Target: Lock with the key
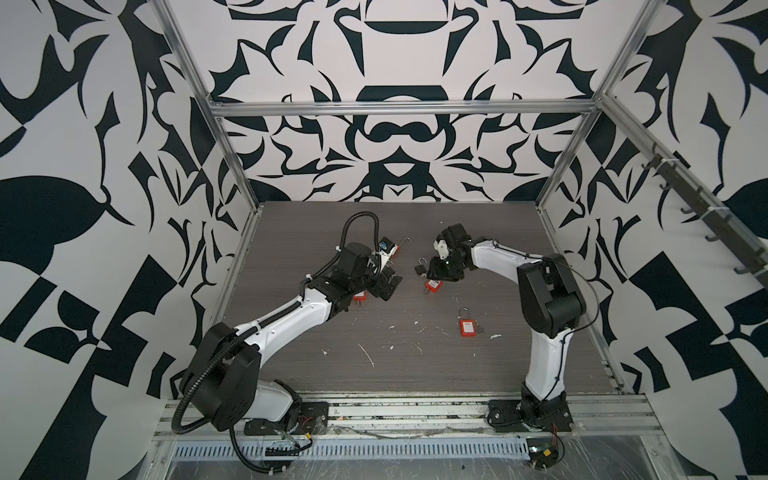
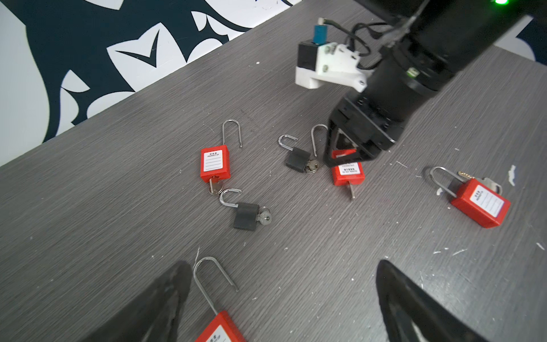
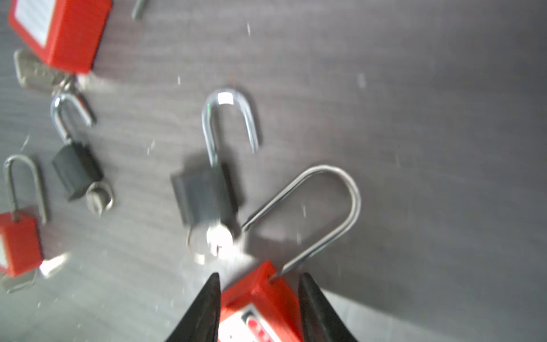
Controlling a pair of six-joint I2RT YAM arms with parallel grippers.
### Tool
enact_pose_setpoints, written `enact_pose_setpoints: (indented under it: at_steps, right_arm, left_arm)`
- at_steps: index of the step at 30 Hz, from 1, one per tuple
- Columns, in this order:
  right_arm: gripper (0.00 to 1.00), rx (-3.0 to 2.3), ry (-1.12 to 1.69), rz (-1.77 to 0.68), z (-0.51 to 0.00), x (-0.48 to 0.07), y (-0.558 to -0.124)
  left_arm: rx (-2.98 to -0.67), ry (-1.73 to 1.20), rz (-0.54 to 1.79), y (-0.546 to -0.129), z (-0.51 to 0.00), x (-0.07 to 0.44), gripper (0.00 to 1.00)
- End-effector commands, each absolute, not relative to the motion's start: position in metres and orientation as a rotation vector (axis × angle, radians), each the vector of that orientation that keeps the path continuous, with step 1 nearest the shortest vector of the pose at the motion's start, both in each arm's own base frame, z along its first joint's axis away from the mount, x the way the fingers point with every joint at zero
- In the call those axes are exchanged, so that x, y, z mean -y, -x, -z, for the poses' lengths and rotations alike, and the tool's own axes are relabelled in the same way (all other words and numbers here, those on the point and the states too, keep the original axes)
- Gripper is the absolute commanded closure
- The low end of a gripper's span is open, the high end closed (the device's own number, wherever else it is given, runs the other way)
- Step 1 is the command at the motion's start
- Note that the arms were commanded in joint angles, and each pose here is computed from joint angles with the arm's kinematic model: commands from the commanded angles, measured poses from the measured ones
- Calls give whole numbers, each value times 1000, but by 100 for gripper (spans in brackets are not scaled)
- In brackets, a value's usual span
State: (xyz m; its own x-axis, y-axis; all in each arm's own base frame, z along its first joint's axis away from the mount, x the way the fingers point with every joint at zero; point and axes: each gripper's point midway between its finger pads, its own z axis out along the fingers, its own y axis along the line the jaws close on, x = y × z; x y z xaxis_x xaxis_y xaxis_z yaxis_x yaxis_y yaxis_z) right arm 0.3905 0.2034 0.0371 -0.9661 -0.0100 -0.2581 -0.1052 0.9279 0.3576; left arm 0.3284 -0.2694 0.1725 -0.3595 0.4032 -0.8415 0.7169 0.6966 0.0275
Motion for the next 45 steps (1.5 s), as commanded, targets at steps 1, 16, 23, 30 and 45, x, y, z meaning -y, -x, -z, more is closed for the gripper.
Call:
enact_pose_setpoints:
  at_steps: [1, 16, 23, 30, 45]
  right_arm:
    - [54, -2777, 49, -620, -59, -219, -377]
    - [53, -2648, 260, -585, -94, -250, -318]
    - [51, -2605, 815, -492, -95, -262, -322]
    - [48, -2587, 903, -532, -84, -275, -342]
    - [44, -2718, 878, -632, -63, -274, -320]
  left_arm:
    - [-1996, -833, 508, -324, -179, 275, 1]
    - [-1955, -775, 601, -306, -190, 277, 1]
    - [-1922, -791, 584, -305, -198, 275, 1]
    - [-1904, -780, 558, -300, -207, 267, 1]
    - [-1896, -797, 550, -296, -206, 264, 1]
